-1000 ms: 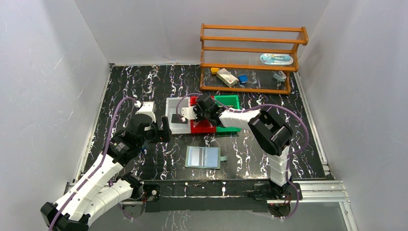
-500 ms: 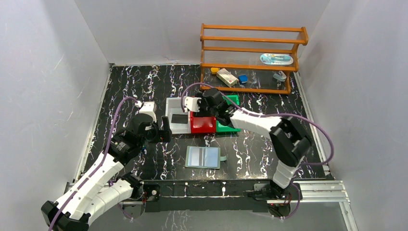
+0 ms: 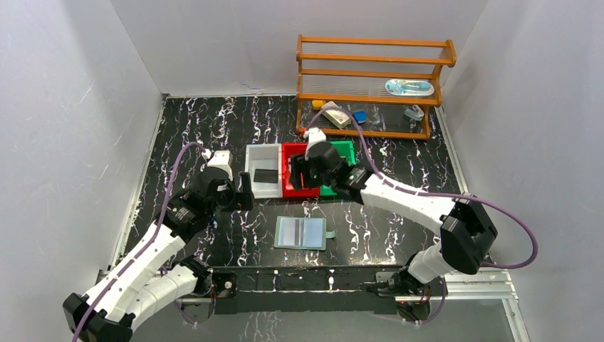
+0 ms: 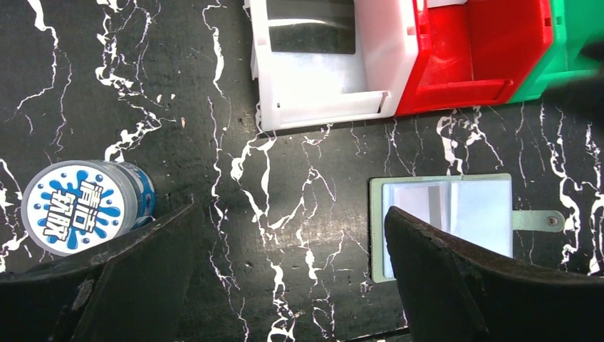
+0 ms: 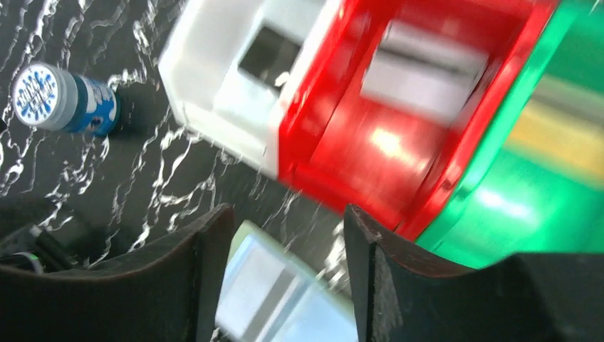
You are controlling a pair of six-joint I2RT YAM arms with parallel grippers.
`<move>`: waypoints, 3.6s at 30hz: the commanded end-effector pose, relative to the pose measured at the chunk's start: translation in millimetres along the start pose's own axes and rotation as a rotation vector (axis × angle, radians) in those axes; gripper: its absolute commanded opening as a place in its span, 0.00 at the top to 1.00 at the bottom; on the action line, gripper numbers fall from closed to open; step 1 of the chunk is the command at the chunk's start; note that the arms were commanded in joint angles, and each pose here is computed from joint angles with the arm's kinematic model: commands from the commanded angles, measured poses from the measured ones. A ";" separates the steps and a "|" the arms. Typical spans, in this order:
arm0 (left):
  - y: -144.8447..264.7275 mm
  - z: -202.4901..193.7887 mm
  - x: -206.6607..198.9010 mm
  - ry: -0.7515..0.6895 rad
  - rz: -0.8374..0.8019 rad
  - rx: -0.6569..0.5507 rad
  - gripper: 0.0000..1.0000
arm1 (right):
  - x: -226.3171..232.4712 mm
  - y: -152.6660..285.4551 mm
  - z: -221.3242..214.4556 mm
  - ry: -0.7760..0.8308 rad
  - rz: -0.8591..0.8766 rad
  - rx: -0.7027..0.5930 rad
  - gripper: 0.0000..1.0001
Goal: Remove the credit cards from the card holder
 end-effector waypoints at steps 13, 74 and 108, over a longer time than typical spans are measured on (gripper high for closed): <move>0.9 4.2 15.0 0.053 0.160 -0.039 0.02 | 105.6 -4.5 -95.1 -0.278 -0.373 0.306 0.22; -5.8 0.8 14.1 0.042 0.167 0.014 0.02 | 103.9 -36.7 -149.7 -0.410 -0.249 0.441 0.36; -42.7 -91.9 -28.0 0.346 -0.482 0.563 0.48 | 81.6 -28.0 -161.8 -0.644 -0.052 0.397 0.36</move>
Point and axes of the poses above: each gripper's point midway between its finger pads, its own y axis back along the fingers, its own x axis along the line the jaws close on, z = x × y, the point moved 9 cm from there along y, back along the fingers, and after that the axes turned 12 degrees about y, right-handed, at the moved point
